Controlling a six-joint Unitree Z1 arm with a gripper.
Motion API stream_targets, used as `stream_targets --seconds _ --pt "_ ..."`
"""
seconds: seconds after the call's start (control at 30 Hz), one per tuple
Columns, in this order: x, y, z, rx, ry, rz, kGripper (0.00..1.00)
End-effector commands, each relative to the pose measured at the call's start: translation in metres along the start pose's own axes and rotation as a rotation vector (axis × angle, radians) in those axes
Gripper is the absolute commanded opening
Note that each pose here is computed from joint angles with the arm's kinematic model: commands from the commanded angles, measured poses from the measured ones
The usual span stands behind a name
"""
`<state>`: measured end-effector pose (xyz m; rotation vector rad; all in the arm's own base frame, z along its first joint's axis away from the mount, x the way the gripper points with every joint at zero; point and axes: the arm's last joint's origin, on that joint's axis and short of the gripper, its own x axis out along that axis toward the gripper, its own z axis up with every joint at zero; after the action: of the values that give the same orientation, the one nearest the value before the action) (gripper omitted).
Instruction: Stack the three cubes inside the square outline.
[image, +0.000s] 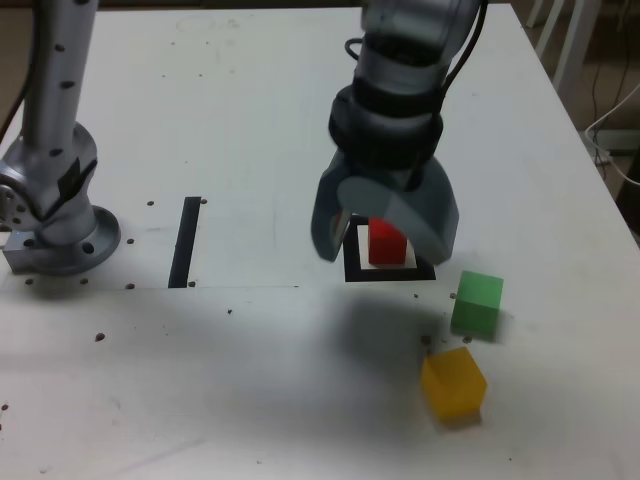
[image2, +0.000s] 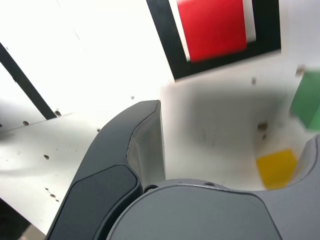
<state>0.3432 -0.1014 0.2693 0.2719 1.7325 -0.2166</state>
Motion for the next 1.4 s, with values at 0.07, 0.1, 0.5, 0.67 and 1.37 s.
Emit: stream_targets --seconds 0.07,0.1,0.5,0.67,1.37 --pt "-0.009 -0.022 -0.007 0.061 -0.018 0.021 0.99" --pt "-0.011 -0.027 -0.009 0.074 -0.019 0.026 0.99" --pt "-0.026 -0.090 -0.010 0.225 -0.034 0.062 0.99" --pt "-0.031 -0.109 -0.006 0.305 -0.031 0.087 0.99" --pt "-0.021 -0.126 0.020 0.649 -0.030 0.186 0.99"
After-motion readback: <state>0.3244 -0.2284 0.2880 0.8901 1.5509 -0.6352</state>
